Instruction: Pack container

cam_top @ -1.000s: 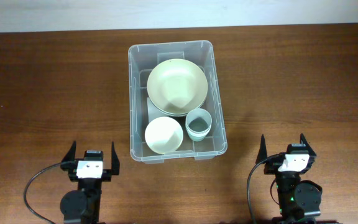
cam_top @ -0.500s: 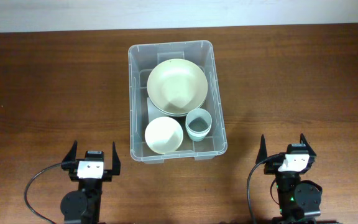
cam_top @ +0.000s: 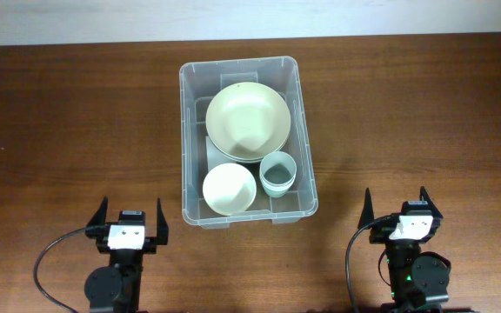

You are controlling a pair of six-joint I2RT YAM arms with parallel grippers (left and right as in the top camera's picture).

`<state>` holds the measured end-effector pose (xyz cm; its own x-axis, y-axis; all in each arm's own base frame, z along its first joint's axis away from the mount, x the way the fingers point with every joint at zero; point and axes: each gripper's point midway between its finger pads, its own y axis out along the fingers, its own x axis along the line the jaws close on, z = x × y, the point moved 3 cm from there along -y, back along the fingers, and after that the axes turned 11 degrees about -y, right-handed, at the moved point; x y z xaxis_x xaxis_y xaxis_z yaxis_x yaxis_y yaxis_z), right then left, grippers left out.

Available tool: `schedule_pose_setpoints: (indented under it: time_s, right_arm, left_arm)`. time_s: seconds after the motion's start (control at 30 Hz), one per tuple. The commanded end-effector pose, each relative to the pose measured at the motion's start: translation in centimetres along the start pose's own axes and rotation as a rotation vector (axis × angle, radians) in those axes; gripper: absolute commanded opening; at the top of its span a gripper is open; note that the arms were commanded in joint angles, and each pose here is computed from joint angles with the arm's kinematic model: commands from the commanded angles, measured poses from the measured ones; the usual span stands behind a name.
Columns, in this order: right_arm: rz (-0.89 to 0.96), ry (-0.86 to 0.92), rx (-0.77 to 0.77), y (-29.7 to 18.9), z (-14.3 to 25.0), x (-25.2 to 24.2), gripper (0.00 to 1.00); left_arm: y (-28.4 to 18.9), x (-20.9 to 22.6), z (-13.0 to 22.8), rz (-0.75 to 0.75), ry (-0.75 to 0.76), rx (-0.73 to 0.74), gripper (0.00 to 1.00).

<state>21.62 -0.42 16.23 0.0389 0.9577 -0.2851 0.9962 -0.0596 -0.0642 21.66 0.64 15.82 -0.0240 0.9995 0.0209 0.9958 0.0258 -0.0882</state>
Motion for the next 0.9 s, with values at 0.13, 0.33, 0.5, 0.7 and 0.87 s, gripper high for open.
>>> schedule_pose_setpoints:
  time_s: [0.13,0.33,0.5,0.7,0.87]
  right_arm:
    - [0.0,-0.008,0.008,0.0,0.3,0.0,0.99]
    - [0.0,-0.008,0.008,0.0,0.3,0.0,0.99]
    - [0.0,-0.008,0.008,0.0,0.3,0.0,0.99]
    - [0.0,-0.008,0.008,0.0,0.3,0.0,0.99]
    - [0.0,-0.008,0.008,0.0,0.3,0.0,0.99]
  left_arm:
    - [-0.1,1.3,0.1,-0.063,-0.003,-0.001,1.0]
    - [-0.1,1.8,0.1,-0.086,-0.005,-0.001,0.99]
    - [-0.1,1.8,0.1,-0.086,-0.005,-0.001,0.99]
    - [-0.1,1.8,0.1,-0.086,-0.005,-0.001,0.99]
    - [-0.1,1.8,0.1,-0.086,-0.005,-0.001,0.99]
